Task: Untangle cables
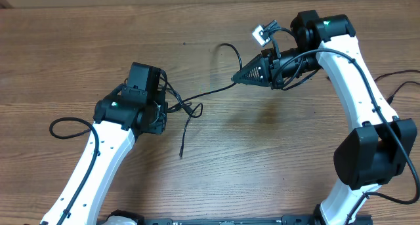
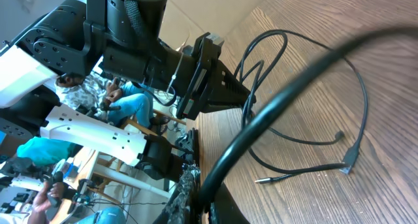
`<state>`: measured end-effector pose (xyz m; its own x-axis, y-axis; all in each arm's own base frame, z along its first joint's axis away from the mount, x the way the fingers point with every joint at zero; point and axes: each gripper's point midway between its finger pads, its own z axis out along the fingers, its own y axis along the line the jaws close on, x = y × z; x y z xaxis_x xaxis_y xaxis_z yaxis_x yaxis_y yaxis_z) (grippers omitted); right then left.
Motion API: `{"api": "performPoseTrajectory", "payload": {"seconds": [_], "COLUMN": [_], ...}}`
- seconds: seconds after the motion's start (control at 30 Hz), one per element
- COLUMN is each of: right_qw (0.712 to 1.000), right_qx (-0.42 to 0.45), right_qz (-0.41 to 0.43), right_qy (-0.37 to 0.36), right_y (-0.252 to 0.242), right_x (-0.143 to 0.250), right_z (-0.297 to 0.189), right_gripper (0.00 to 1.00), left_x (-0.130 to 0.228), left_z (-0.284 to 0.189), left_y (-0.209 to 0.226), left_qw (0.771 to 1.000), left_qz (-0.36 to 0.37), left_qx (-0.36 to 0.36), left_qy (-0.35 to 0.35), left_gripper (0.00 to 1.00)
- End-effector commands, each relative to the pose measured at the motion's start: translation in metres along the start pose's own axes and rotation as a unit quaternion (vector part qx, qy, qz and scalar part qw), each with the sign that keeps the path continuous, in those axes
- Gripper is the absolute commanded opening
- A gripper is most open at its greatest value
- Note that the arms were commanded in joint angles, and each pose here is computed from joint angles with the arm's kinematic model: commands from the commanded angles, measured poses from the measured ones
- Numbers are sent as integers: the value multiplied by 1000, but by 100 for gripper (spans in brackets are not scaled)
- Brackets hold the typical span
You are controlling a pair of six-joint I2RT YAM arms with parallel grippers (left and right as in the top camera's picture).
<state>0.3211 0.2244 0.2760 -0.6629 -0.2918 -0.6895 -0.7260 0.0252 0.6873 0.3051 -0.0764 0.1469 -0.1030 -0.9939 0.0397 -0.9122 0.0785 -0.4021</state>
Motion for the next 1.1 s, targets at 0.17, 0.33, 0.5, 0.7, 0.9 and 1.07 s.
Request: {"api": "performPoseTrajectory", "payload": {"seconds": [0.17,0.33,0.5,0.7,0.9,1.07], "right_qw": [999,999,999,999,999,999], "right_qx": [15,18,24,27,26,28], "right_qz": [-33,-28,-22,-21,-16,11], "right_qy": [-6,0,10,13,13,12], "right_y": [11,10,9,8,8,8], "right_x": [-7,-4,0,1,1,0], "right_z": [-10,-10,-10,-10,-10,-10], "right_gripper": [80,100,100,100,100,100], "left_x": [3,32,59,102,126,129], "left_z": [-9,-16,-30,-57,-78,-85], "left_y": [-25,-50,-71,-77,-71,-81], "left_qw": [987,942,873,714,614,600], "left_qz": [149,308,433,611,671,673], "left_qx": [53,124,204,313,378,401], "left_qy": [2,56,91,137,173,159], "left_gripper": [4,4,5,4,4,4]}}
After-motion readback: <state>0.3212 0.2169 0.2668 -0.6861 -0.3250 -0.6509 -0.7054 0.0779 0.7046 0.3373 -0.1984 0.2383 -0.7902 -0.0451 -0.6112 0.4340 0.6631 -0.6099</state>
